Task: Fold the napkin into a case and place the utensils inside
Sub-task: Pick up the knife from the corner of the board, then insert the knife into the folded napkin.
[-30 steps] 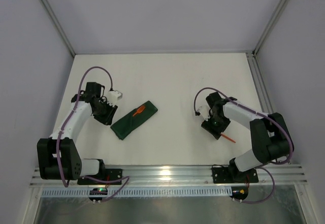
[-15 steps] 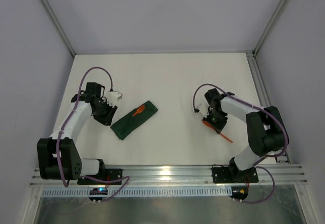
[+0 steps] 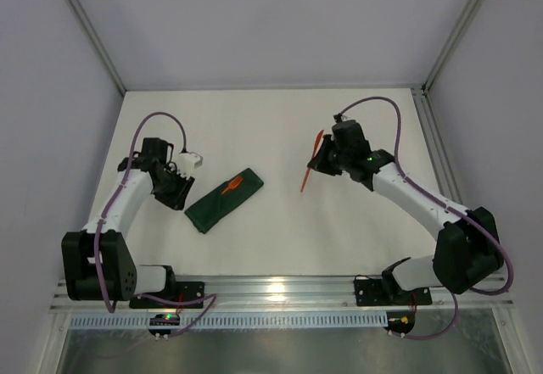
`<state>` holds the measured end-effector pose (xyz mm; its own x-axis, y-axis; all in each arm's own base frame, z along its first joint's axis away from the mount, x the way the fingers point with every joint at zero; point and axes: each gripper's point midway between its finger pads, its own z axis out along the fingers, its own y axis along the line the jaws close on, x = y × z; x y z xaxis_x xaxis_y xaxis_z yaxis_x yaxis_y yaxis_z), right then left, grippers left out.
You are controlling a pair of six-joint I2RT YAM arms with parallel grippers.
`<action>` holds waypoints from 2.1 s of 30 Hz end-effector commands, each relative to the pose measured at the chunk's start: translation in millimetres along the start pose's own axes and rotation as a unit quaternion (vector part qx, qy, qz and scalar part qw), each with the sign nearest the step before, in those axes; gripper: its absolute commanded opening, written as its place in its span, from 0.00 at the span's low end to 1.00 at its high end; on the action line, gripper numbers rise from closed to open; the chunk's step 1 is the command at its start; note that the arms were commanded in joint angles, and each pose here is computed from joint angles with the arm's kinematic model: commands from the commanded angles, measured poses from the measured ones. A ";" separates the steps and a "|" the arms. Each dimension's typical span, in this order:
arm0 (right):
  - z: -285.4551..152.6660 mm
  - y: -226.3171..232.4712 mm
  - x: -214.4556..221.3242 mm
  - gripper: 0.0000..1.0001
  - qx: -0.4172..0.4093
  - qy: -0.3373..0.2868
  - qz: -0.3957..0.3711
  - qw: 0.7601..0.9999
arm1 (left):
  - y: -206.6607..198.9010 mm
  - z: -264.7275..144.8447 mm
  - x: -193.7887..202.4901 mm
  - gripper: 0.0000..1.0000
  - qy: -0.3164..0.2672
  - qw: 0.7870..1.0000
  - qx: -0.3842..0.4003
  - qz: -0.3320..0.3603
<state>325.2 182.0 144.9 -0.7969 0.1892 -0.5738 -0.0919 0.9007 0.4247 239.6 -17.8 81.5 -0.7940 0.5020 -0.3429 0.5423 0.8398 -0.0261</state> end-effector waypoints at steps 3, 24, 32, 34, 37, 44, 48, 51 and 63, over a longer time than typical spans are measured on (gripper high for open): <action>12.2 107.5 -23.8 0.04 -0.057 -0.146 0.302 0.940 | -1.0 -3.3 0.5 0.36 -0.008 1.000 -0.002 -0.005; 126.9 182.0 54.2 0.04 0.102 -0.021 0.351 0.930 | -18.9 20.2 11.0 0.36 -0.006 0.999 0.046 -0.017; 139.8 176.0 83.3 0.04 0.120 0.014 0.338 0.933 | -19.0 29.2 18.0 0.36 0.005 0.999 0.050 -0.015; 144.7 171.6 93.3 0.04 0.133 0.025 0.334 0.933 | -19.8 30.9 19.7 0.36 0.007 0.998 0.052 -0.015; 148.5 166.2 97.9 0.04 0.141 0.026 0.335 0.931 | -20.0 32.5 20.3 0.36 0.007 0.999 0.052 -0.012; 156.5 175.6 107.1 0.04 0.136 0.038 0.329 0.934 | -22.2 36.6 24.3 0.36 0.012 0.998 0.058 -0.012; 162.4 193.5 118.4 0.04 0.121 0.057 0.332 0.934 | -26.2 37.6 24.4 0.31 0.008 0.998 0.070 -0.008; 163.3 202.0 132.3 0.04 0.112 0.076 0.343 0.930 | -25.7 37.0 24.2 0.31 0.006 0.998 0.066 -0.006; 151.7 231.9 145.4 0.04 0.081 0.092 0.341 0.932 | -29.1 38.2 22.9 0.27 0.000 0.997 0.077 -0.006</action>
<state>276.1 462.2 34.9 -0.7378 0.6675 -0.1004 0.5533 0.6832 0.4765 210.5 -34.7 36.5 -0.8186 0.4904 -0.2991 0.5508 0.8179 -0.1664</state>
